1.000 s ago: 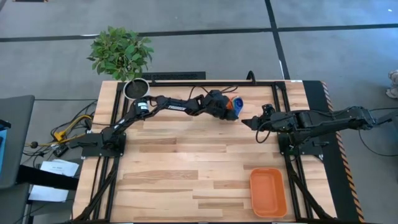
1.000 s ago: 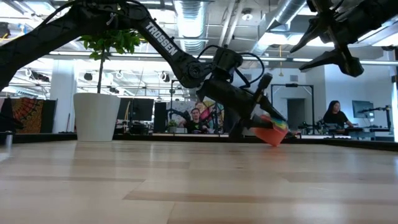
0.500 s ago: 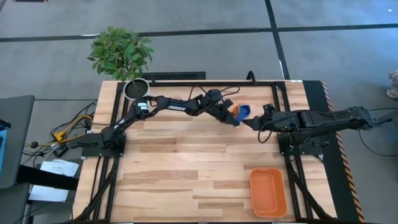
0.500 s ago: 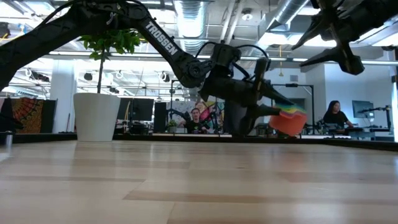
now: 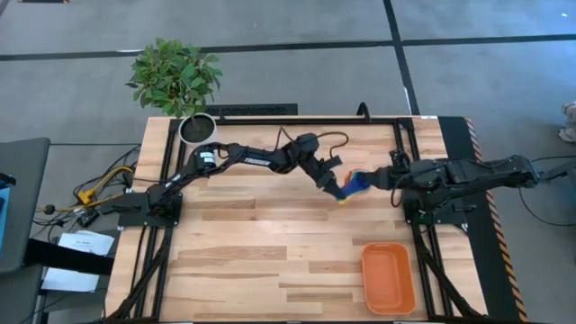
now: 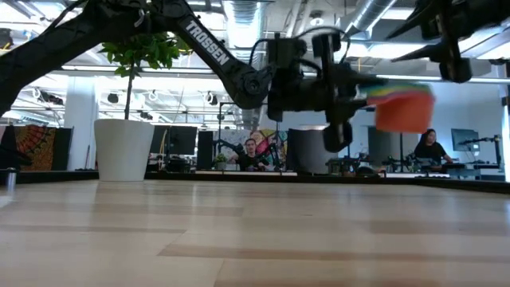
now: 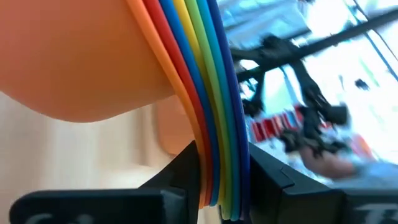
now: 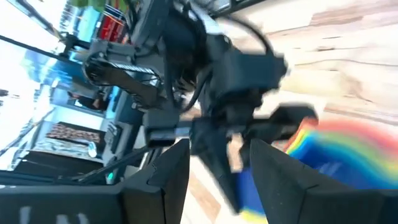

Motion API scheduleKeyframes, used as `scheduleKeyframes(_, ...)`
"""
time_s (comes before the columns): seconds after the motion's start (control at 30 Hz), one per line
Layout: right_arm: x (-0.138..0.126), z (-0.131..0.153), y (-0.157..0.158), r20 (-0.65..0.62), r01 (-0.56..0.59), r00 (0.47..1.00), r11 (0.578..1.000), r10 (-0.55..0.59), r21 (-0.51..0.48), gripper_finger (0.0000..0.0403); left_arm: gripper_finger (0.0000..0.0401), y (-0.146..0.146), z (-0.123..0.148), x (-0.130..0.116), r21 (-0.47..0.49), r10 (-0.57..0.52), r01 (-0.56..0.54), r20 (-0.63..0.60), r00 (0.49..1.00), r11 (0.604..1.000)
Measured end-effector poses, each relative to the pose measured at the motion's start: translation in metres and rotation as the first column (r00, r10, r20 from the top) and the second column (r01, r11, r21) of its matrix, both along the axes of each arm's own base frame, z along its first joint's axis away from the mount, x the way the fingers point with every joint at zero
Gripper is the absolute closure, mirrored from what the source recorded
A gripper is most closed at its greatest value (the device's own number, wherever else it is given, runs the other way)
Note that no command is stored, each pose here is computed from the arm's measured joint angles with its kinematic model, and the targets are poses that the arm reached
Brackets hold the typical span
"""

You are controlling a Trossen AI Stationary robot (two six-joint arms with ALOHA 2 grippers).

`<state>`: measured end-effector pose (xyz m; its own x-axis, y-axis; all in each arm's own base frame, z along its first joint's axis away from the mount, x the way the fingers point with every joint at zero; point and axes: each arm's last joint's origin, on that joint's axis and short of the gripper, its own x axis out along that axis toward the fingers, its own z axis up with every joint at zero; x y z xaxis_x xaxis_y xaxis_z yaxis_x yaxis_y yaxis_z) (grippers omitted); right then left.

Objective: Nest measuring cups in basket
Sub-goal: Put the stacked measuring cups into the orange bin

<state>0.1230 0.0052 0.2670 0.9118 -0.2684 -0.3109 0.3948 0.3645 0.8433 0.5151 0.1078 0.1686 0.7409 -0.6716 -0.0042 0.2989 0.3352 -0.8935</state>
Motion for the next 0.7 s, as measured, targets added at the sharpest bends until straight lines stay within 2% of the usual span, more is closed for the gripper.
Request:
scheduleKeyframes(0.27,-0.010,0.006,0.002,0.057,-0.019,0.998,1.000,0.019,-0.006,0.0224,0.0322,-0.050,0.018,0.004,-0.036,-0.196,0.200,0.105,0.975,0.979)
scheduleKeyframes(0.47,-0.011,0.007,0.004,0.068,-0.042,0.997,0.999,0.043,-0.019,0.0230,0.0318,-0.099,0.021,0.005,-0.046,-0.318,0.324,0.114,0.941,0.945)
scheduleKeyframes(0.53,-0.011,0.008,0.005,0.069,-0.049,0.996,0.999,0.050,-0.020,0.0229,0.0315,-0.118,0.020,0.006,-0.038,-0.337,0.343,0.115,0.935,0.939)
scheduleKeyframes(0.7,-0.011,0.009,0.009,0.081,-0.083,0.993,0.996,0.084,-0.022,0.0229,0.0316,-0.151,0.011,0.008,-0.015,-0.294,0.297,0.082,0.952,0.955)
